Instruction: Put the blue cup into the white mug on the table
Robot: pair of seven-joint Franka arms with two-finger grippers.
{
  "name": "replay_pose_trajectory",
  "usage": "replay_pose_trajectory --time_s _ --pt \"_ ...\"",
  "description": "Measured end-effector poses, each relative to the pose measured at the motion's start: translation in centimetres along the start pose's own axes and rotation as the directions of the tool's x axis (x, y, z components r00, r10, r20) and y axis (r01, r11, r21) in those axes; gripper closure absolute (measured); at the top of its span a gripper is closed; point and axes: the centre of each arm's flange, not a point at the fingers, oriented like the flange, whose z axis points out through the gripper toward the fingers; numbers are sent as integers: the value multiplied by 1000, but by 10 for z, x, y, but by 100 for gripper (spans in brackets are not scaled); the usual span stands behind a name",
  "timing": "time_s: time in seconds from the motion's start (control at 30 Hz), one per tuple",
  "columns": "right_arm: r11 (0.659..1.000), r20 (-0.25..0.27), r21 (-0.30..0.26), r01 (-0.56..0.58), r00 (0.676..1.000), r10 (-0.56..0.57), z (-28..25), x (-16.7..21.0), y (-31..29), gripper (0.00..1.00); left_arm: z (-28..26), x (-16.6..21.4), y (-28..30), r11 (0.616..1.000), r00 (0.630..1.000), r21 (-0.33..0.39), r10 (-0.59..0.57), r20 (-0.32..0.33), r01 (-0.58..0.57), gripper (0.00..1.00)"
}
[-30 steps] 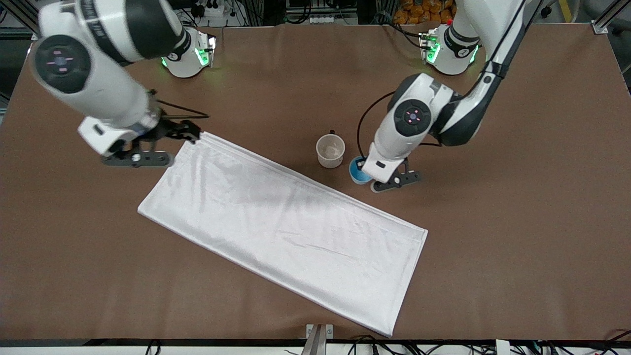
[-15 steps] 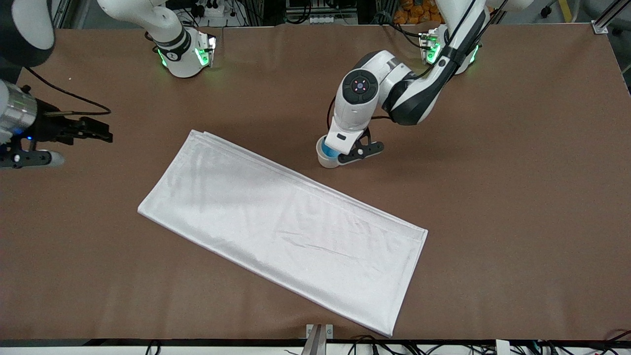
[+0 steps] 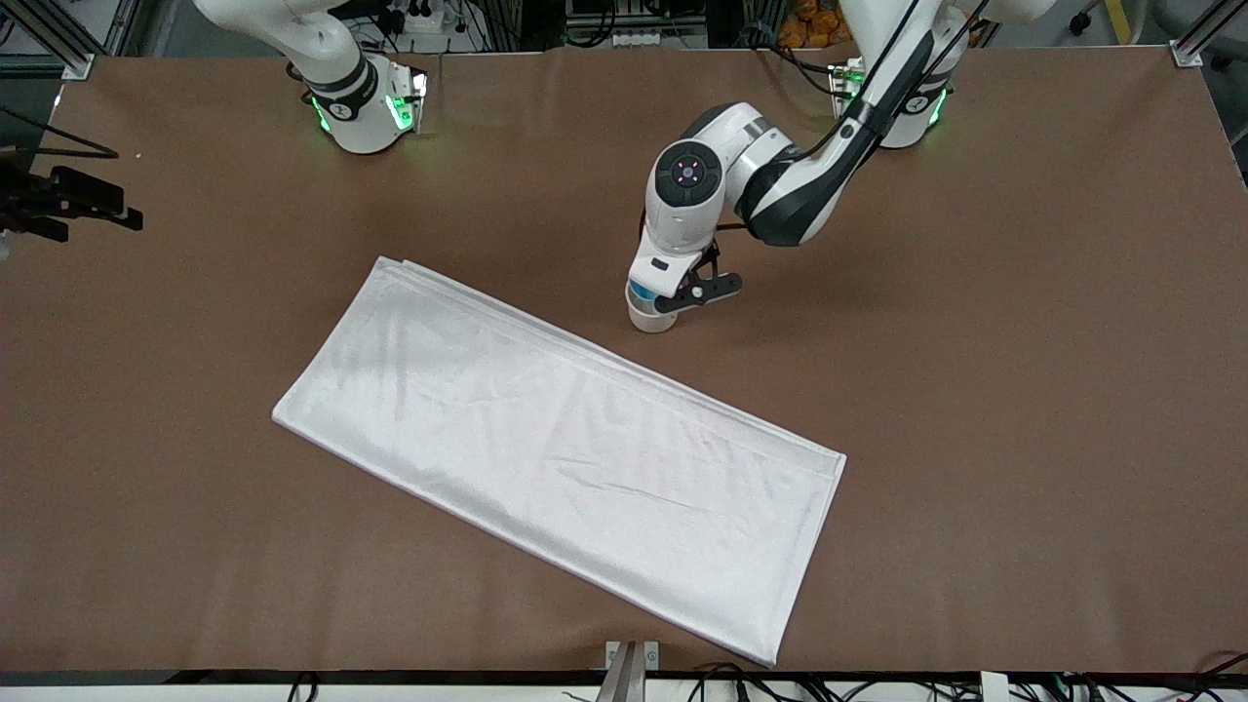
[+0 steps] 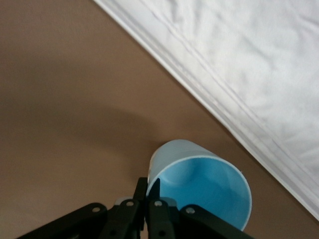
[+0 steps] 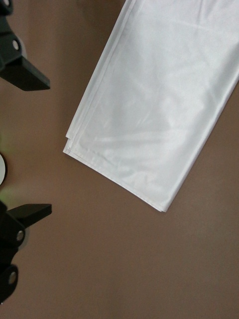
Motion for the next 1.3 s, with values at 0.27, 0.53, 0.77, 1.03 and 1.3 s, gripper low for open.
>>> replay_pose_trajectory --time_s 0.27,0.53,0.77,1.03,1.3 --pt "1000 6 -6 10 1000 -10 7 3 -4 0 -2 1 1 1000 1000 -8 1 -4 -1 65" --pt "999 12 -12 50 999 -50 13 7 1 0 -30 15 0 999 999 -48 -22 -32 20 31" --pt "994 33 -60 86 996 -84 24 16 4 0 -91 97 -46 996 996 -90 -35 -81 28 0" --pt "987 40 -100 122 992 -119 27 22 -13 0 -126 214 -161 997 989 -66 28 -148 -38 0" --pt "988 30 -96 118 993 -116 12 8 -12 0 -140 252 -221 995 984 -57 72 -162 -82 0"
